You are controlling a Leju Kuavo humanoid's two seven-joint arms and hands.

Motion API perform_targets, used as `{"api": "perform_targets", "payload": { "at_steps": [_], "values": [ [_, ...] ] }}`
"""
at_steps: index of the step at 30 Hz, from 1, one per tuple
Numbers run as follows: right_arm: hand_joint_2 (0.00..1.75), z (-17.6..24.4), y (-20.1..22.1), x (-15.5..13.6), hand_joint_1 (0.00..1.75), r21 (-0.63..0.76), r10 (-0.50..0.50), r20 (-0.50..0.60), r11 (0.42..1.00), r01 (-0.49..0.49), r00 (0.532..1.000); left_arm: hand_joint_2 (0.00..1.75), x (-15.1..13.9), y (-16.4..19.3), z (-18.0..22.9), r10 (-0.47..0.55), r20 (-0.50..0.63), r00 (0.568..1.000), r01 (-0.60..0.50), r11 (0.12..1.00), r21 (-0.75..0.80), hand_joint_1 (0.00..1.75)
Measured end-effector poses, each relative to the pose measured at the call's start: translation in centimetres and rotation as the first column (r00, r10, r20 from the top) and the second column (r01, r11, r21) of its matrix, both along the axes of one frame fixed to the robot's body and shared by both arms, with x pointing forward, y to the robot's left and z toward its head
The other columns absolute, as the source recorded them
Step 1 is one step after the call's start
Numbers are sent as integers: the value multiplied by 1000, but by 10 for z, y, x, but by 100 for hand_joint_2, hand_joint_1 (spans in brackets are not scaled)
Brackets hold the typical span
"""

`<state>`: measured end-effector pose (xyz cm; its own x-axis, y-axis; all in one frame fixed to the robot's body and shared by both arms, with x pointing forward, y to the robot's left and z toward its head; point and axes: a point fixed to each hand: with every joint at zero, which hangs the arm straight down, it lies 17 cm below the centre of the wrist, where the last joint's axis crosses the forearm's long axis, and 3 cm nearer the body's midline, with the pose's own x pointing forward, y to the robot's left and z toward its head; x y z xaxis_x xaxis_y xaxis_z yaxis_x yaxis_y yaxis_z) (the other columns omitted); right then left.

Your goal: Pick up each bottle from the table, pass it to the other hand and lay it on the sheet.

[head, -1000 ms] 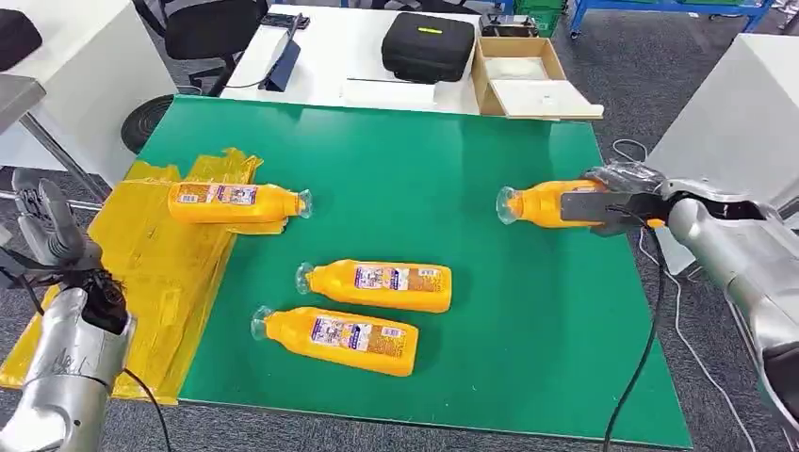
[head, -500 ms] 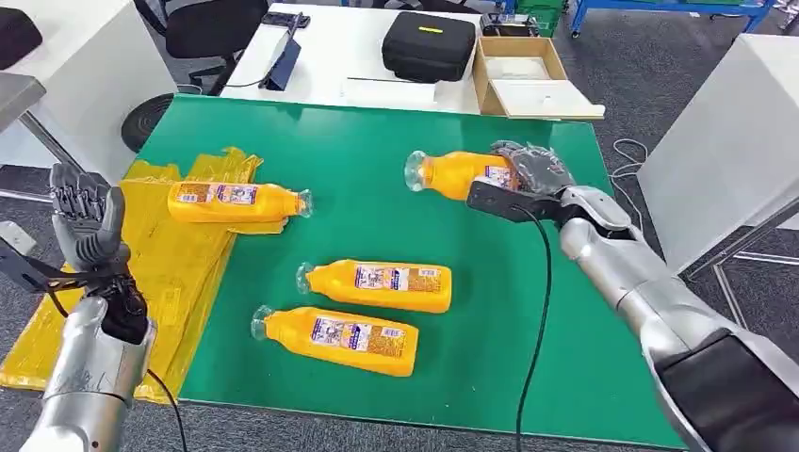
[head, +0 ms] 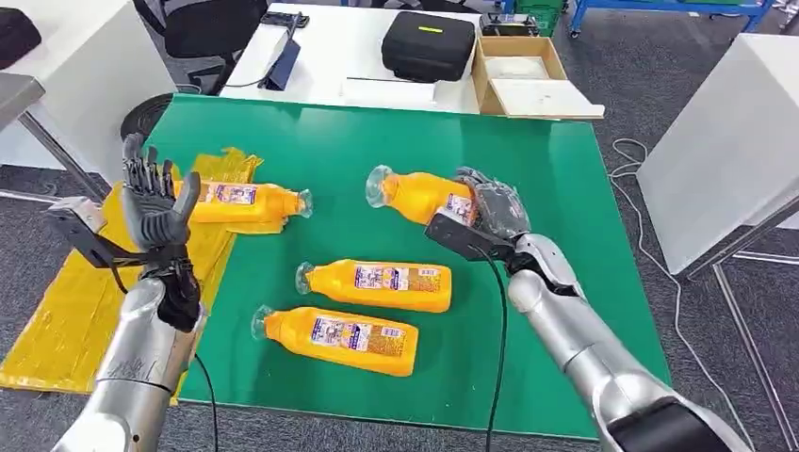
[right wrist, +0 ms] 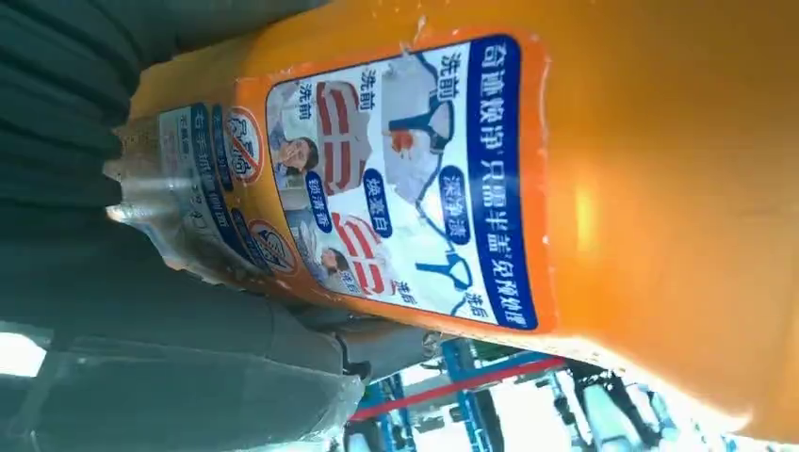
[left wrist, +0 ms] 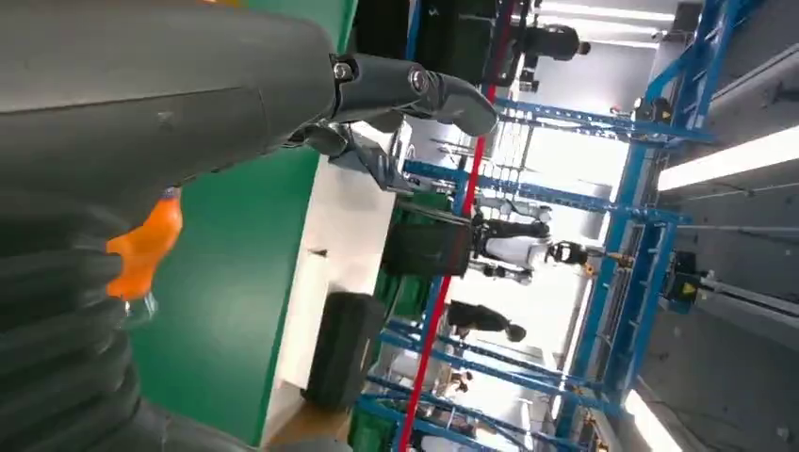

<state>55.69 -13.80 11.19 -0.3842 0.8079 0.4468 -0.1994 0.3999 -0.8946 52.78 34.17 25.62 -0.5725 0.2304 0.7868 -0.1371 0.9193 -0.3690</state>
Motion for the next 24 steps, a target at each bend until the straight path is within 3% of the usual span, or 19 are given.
{"api": "perform_targets", "payload": {
  "at_steps": [8,24],
  "values": [
    [175,27,28,-9,175,159,2,37,987,-8,999,175,-1,-26,7,-47,14,999,47,999,-2,0],
    [175,106,61,-9,175,311,7,136,949,-50,991,175,-2,-77,19,-149,34,988,149,989,-7,0]
  ]
}}
